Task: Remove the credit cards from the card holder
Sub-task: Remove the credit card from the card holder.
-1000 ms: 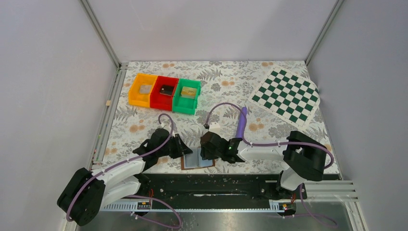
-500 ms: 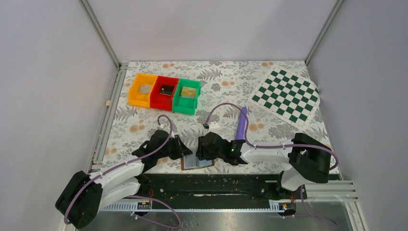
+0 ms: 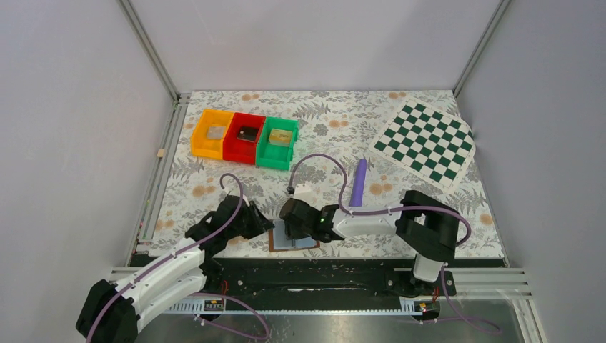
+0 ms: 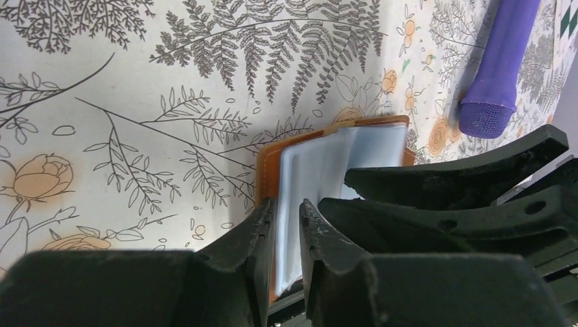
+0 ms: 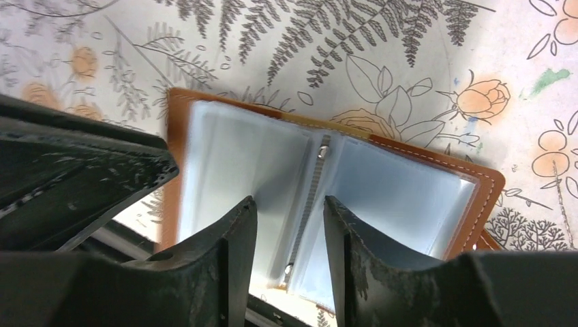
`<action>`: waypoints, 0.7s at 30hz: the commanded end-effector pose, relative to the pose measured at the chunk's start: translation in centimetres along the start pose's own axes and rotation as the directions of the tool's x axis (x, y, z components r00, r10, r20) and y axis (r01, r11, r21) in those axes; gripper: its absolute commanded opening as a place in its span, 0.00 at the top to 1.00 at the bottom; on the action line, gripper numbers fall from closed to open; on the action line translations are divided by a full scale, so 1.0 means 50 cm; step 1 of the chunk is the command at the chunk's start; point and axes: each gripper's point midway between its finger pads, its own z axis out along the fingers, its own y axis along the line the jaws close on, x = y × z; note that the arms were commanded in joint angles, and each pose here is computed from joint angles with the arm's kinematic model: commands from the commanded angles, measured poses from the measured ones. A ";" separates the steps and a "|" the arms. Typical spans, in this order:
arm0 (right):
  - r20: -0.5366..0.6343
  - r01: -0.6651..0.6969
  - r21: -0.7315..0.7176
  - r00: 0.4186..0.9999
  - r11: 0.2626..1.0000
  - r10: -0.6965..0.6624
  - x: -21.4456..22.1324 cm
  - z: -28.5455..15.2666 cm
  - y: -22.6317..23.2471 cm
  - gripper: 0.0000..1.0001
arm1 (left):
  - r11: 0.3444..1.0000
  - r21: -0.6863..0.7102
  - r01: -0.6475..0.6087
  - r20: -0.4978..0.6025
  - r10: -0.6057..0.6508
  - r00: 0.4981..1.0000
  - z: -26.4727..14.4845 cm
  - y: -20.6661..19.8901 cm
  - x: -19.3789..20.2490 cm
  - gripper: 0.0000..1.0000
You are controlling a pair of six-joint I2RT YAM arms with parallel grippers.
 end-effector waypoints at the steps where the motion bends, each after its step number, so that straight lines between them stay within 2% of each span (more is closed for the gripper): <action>1: -0.006 0.039 0.078 0.999 0.996 -0.039 0.004 0.012 -0.016 0.55 | 1.000 0.011 0.005 0.033 -0.006 0.999 -0.006 -0.023 -0.023 0.80; 3: -0.014 0.046 0.101 0.999 0.994 -0.044 0.011 0.015 -0.029 0.60 | 1.000 0.016 0.002 0.027 -0.002 1.000 -0.006 -0.026 -0.022 0.80; 7: -0.009 0.038 0.096 0.999 0.995 -0.037 0.017 0.015 -0.035 0.82 | 0.999 0.040 -0.010 0.019 0.009 1.000 -0.007 -0.035 -0.020 0.80; 10: -0.007 0.030 0.081 1.000 0.996 -0.029 0.020 0.019 -0.034 0.92 | 0.995 0.098 -0.024 0.008 0.023 1.000 -0.008 -0.057 -0.018 0.80; 15: -0.020 0.027 0.077 0.999 0.997 -0.026 0.030 0.023 -0.037 1.00 | 0.993 0.115 -0.039 -0.006 0.040 0.999 -0.006 -0.062 -0.013 0.80; 21: -0.022 0.005 0.073 1.000 0.997 -0.004 0.041 0.024 -0.058 1.00 | 0.995 0.093 -0.039 -0.024 0.041 0.999 0.010 -0.045 -0.003 0.79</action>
